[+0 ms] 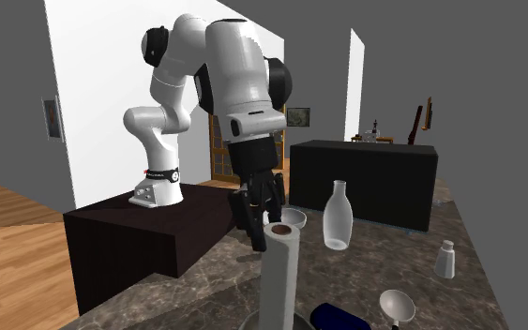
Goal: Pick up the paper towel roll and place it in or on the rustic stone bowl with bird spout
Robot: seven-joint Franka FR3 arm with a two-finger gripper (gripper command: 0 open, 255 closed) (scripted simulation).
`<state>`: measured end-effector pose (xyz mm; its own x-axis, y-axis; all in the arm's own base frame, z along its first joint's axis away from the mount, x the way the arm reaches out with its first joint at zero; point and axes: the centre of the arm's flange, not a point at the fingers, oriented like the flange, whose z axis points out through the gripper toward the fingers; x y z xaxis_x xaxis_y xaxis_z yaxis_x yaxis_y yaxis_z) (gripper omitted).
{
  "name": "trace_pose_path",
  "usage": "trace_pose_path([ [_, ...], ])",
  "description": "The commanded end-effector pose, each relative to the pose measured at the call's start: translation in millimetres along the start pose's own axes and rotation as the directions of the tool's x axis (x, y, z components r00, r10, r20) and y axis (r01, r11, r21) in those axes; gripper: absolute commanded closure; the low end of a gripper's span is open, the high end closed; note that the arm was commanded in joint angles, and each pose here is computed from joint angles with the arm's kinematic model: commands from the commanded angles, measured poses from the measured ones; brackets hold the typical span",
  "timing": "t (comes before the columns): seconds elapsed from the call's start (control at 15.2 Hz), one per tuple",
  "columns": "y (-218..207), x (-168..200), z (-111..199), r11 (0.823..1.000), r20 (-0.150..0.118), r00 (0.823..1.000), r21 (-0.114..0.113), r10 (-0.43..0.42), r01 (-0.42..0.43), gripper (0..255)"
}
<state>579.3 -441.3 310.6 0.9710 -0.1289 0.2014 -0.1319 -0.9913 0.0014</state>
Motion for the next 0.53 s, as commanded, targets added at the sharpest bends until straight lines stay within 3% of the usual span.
trace_pose_path([
  [0.0, 0.0, 0.0, 0.0, 1.000, 0.000, 1.000, 0.000, 0.000, 0.000, 255],
  [0.07, 0.0, 0.0, 0.0, 1.000, 0.000, 1.000, 0.000, 0.000, 0.000, 0],
  [0.4, 0.0, 0.0, 0.0, 1.000, 0.000, 1.000, 0.000, 0.000, 0.000, 0],
  [0.46, 0.0, 0.0, -13.2, 1.000, 0.000, 1.000, 0.000, 0.000, 0.000, 0],
])
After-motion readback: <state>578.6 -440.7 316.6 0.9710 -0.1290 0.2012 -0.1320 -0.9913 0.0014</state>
